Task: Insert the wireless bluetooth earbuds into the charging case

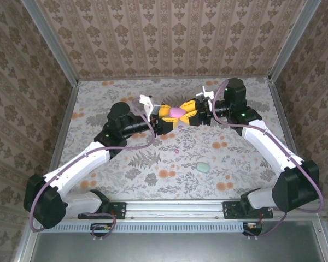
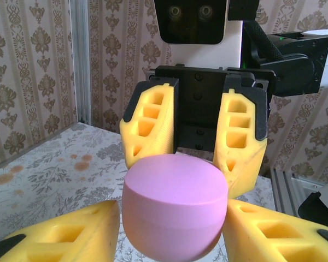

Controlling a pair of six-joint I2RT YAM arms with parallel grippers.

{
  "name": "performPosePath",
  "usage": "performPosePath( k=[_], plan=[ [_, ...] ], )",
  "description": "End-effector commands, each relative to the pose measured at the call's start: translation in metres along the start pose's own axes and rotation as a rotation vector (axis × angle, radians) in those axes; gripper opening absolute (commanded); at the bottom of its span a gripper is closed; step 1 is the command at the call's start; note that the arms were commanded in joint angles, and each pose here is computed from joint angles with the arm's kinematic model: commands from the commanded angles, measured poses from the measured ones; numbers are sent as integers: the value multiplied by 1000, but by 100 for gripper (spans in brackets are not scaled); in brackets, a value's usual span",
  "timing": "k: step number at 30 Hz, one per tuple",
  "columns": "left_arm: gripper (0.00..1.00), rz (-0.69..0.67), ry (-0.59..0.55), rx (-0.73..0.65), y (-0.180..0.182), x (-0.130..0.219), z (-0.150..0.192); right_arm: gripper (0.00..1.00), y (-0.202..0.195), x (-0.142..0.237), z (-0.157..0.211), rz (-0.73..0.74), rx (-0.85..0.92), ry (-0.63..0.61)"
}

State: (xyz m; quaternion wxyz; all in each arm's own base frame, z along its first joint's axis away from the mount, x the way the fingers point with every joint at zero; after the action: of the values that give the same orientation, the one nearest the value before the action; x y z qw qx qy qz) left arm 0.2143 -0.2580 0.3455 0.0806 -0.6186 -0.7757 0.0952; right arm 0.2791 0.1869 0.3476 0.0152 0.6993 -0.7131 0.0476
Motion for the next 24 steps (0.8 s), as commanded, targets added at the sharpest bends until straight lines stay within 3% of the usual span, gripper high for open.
performPosePath(
  k=[1,19,24],
  plan=[
    [51,19,-24,-23,-5,-1,-13,34,4,-2,-12,-23,41,-12],
    [51,28,4,-31,-7,-2,-9,34,3,-2,-14,-18,38,-13],
    [45,39,5,-40,-9,-2,-10,34,3,-3,-12,-28,30,-14]
  ],
)
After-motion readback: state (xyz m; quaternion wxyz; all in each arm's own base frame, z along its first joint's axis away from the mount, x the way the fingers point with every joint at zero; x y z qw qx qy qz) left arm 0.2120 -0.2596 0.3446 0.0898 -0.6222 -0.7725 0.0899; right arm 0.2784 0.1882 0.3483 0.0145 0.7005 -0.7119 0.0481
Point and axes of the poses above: each hand's point on the last joint's axis, 136 mm out from that joint toward the fingers, its own x axis back along the fingers, its own y axis along the line the jaws close on, z = x × y, the point moved 7 cm from there along x, back along the fingers, and after that the axes turned 7 degrees about x, right-handed, at the moved point
